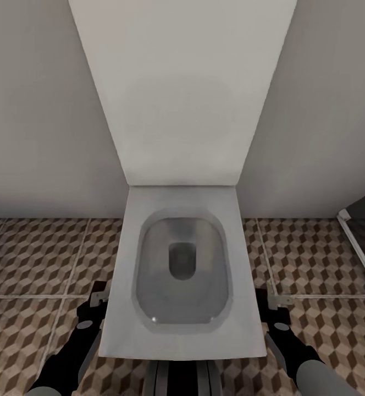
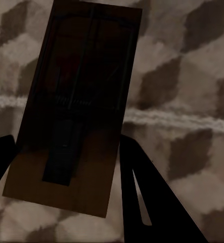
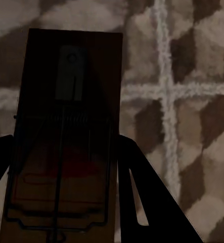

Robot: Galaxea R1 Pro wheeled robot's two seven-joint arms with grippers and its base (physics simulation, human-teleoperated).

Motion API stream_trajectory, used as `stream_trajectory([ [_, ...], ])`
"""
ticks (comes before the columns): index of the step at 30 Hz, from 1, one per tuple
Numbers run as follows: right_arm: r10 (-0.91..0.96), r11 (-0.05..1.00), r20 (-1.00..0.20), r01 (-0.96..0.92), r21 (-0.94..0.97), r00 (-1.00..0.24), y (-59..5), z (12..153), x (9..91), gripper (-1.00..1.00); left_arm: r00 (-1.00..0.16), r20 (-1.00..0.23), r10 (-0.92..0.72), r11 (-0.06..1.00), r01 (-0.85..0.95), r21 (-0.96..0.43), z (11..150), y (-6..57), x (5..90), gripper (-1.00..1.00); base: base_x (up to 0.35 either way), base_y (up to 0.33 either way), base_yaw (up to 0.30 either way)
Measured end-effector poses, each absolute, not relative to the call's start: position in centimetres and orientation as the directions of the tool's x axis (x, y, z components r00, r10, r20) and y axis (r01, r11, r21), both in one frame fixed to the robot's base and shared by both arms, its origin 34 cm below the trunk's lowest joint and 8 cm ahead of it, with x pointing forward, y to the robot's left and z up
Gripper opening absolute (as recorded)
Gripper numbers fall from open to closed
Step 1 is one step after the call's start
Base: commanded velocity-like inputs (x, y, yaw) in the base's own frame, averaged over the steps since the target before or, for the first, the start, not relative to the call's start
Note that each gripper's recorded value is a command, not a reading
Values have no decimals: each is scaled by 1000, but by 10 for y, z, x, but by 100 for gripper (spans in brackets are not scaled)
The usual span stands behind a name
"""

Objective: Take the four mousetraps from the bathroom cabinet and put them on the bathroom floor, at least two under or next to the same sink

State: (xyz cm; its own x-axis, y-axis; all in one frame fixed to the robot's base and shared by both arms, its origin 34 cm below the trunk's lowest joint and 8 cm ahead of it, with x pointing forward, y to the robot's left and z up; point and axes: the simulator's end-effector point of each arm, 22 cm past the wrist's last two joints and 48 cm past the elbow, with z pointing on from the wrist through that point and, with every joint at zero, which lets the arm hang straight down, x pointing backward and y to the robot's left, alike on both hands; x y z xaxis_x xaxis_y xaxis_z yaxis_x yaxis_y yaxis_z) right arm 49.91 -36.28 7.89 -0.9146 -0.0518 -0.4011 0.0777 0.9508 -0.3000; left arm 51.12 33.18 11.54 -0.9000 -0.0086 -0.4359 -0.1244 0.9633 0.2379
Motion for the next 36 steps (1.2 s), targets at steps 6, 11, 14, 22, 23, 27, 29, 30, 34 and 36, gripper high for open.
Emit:
stream_trajectory([
  [6,-44,950,-385,80,-301,-922,-364,69,490,-100,-910,-414,-8,963,-118,241,104,332,502,-100,0,0,0],
  [11,-40,950,-368,79,-303,-929,-365,60,481,-100,-919,-395,-8,963,-113,244,96,333,494,-100,0,0,0],
  [14,-40,950,-357,76,-304,-933,-365,55,476,-100,-924,-383,-8,963,-111,246,90,333,489,-100,0,0,0],
  [22,-44,949,-328,63,-308,-944,-366,42,463,-100,-935,-355,-8,962,-103,251,77,334,477,-100,0,0,0],
  [23,-48,949,-326,59,-310,-944,-366,41,462,-100,-936,-352,-8,963,-103,251,75,334,475,-100,0,0,0],
  [27,-48,948,-325,59,-313,-944,-367,38,462,-100,-940,-341,-8,963,-100,252,71,334,471,-100,0,0,0],
  [29,-48,948,-325,59,-313,-944,-367,38,462,-100,-940,-341,-8,963,-100,252,71,334,471,-100,0,0,0],
  [30,-48,948,-325,59,-313,-944,-367,38,462,-100,-940,-341,-8,963,-100,252,71,334,471,-100,0,0,0],
  [34,-48,948,-325,59,-312,-944,-367,38,461,-100,-940,-342,-8,963,-100,252,71,334,471,-100,0,0,0],
  [36,-48,948,-325,59,-313,-944,-367,38,461,-100,-940,-342,-8,962,-100,252,71,334,471,-100,0,0,0],
])
